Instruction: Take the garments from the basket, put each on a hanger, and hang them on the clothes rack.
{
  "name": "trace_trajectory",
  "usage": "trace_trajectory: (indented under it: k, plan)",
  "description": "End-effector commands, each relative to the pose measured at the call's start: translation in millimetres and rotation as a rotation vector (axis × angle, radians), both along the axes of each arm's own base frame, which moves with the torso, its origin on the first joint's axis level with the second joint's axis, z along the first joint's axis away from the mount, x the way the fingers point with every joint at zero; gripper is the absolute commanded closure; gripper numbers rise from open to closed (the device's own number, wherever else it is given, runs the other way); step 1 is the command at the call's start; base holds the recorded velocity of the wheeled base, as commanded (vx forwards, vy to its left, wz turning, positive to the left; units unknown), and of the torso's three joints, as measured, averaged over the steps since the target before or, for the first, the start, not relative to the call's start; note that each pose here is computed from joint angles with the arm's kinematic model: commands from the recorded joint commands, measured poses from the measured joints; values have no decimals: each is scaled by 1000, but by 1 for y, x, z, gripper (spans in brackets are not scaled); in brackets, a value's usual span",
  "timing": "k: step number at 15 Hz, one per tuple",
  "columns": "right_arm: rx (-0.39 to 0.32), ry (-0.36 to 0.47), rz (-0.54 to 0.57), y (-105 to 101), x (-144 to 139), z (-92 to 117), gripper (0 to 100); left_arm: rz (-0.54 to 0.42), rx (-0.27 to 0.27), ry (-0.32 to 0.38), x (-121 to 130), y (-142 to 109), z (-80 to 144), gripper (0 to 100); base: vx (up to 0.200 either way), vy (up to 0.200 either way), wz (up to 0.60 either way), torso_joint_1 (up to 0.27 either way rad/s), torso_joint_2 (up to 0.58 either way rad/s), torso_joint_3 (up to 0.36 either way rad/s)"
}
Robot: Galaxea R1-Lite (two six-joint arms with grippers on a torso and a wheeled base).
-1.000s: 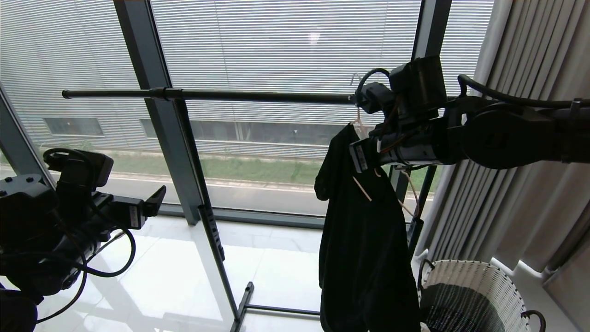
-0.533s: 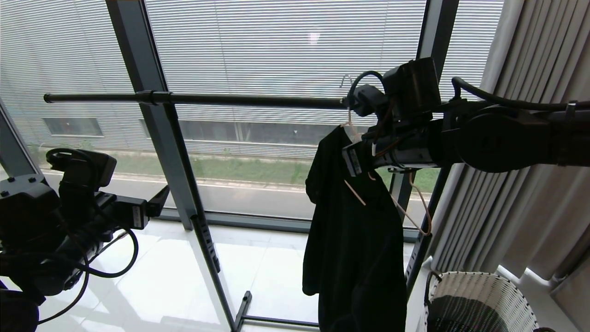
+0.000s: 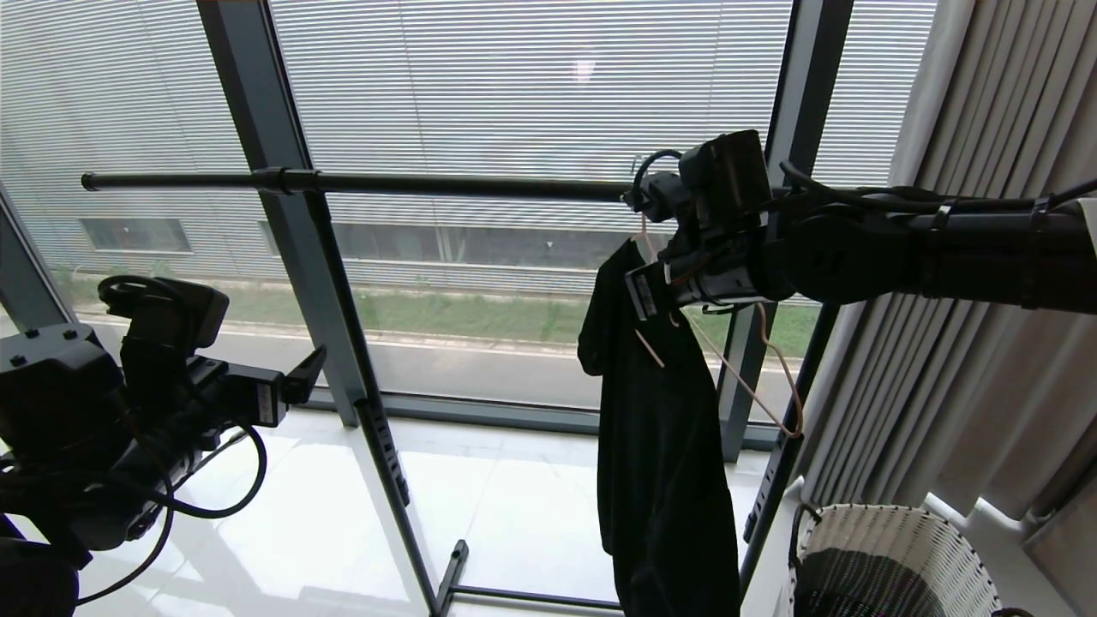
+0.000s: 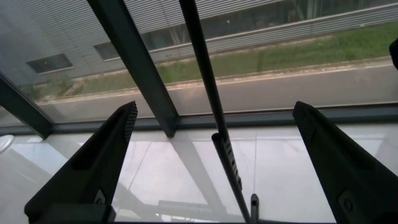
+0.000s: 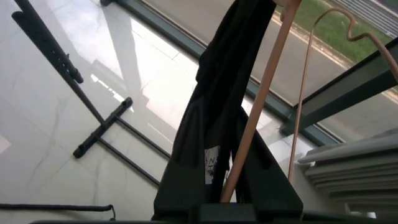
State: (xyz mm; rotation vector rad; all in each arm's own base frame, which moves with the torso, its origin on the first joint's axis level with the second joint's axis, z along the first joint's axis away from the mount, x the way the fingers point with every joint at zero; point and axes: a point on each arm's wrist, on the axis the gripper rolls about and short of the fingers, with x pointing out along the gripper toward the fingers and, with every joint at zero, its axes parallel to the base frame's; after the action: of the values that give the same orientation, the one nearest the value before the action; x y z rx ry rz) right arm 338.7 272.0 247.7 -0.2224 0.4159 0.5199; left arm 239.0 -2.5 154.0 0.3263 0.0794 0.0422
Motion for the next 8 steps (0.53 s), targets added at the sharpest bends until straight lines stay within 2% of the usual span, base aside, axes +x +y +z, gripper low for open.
trace_trajectory:
  k: [1,8]
  plan:
    - [-16,20,-2,6,9,-14,100,-8,0,-1,0,-2,0,0,0,0,0,0,0,0]
    - [-32,36,-6,6,9,-18,100,-28,-1,1,0,-7,0,0,0,0,0,0,0,0]
